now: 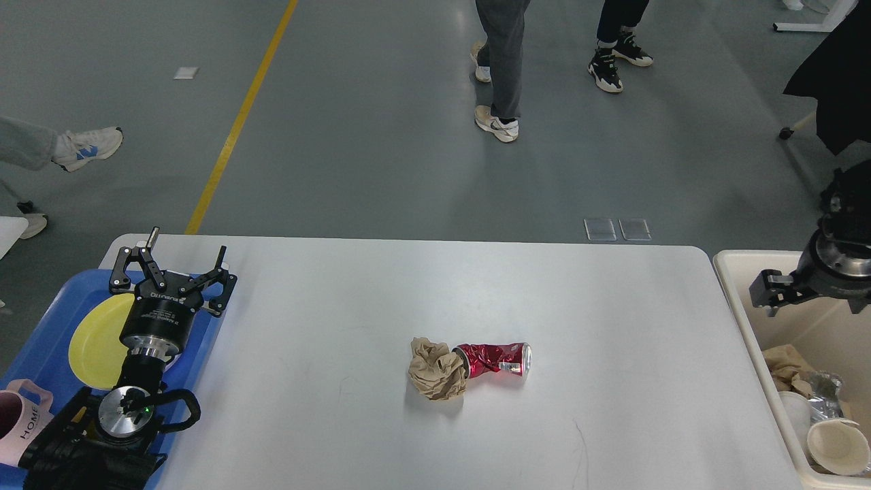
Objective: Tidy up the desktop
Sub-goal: 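Raise the right gripper and move it over the crumpled brown paper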
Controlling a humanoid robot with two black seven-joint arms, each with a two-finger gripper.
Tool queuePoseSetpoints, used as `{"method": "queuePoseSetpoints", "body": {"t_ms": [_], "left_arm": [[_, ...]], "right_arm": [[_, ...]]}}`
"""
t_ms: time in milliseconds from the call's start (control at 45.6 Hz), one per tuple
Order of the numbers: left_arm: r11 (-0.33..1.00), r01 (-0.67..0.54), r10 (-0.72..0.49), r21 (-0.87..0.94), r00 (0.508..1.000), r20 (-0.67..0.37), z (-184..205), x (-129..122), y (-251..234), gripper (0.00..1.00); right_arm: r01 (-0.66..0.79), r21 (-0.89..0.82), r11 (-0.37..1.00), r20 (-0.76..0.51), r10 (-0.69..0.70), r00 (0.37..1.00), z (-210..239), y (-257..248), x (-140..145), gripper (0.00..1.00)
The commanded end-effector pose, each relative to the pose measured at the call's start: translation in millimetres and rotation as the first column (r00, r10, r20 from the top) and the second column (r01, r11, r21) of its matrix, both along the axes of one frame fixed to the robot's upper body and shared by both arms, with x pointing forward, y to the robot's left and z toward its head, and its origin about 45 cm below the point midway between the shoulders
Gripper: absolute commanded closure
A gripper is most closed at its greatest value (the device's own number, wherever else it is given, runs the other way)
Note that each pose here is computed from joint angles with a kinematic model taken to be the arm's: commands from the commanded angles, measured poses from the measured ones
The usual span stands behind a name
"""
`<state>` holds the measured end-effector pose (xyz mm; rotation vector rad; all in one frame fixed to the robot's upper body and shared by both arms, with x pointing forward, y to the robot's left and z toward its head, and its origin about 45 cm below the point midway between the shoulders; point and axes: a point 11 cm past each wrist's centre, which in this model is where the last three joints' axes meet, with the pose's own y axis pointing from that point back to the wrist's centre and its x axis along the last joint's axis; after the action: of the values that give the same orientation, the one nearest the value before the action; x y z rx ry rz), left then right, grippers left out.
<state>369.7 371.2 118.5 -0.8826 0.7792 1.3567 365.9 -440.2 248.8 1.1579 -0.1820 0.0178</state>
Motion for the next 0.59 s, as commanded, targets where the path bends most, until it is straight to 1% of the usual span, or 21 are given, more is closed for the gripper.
{"method": "queuePoseSetpoints", "body": {"t_ms": [0, 66, 219, 285, 351, 482, 570], "left_arm": [[1.0, -0.001, 0.001, 0.0, 1.0, -0.001, 0, 0, 0, 0.04], [1.0, -0.002, 0.002, 0.0, 1.0, -0.003, -1, -1, 1, 0.04], [1.0, -0.004, 0.004, 0.0, 1.0, -0.002, 0, 0, 1, 0.04], [1.0, -0.004, 0.004, 0.001, 1.0, -0.003, -1, -1, 2, 0.04], [1.0, -0.006, 0.006, 0.001, 1.0, -0.002, -1, -1, 2, 0.04], [1.0, -0.005, 0.005, 0.0, 1.0, -0.001, 0, 0, 1, 0.04], [1.0, -0.003, 0.003, 0.001, 1.0, 0.0, 0, 0, 1, 0.04]], "right_arm": [[-0.058, 0.042, 0.997, -0.128, 0.063, 0.99, 43, 54, 2, 0.0], [-0.086, 0.066, 0.994, -0.15, 0.095, 0.984, 64, 77, -2, 0.0], [-0.14, 0.107, 0.984, -0.15, 0.156, 0.976, 103, 110, -26, 0.0], [-0.157, 0.135, 0.978, -0.135, 0.175, 0.975, 119, 127, -41, 0.0], [-0.149, 0.157, 0.976, -0.091, 0.164, 0.982, 135, 142, -50, 0.02], [-0.124, 0.19, 0.974, -0.077, 0.14, 0.987, 142, 165, -68, 0.02], [-0.155, 0.18, 0.971, -0.069, 0.17, 0.983, 146, 179, -68, 0.02]]}}
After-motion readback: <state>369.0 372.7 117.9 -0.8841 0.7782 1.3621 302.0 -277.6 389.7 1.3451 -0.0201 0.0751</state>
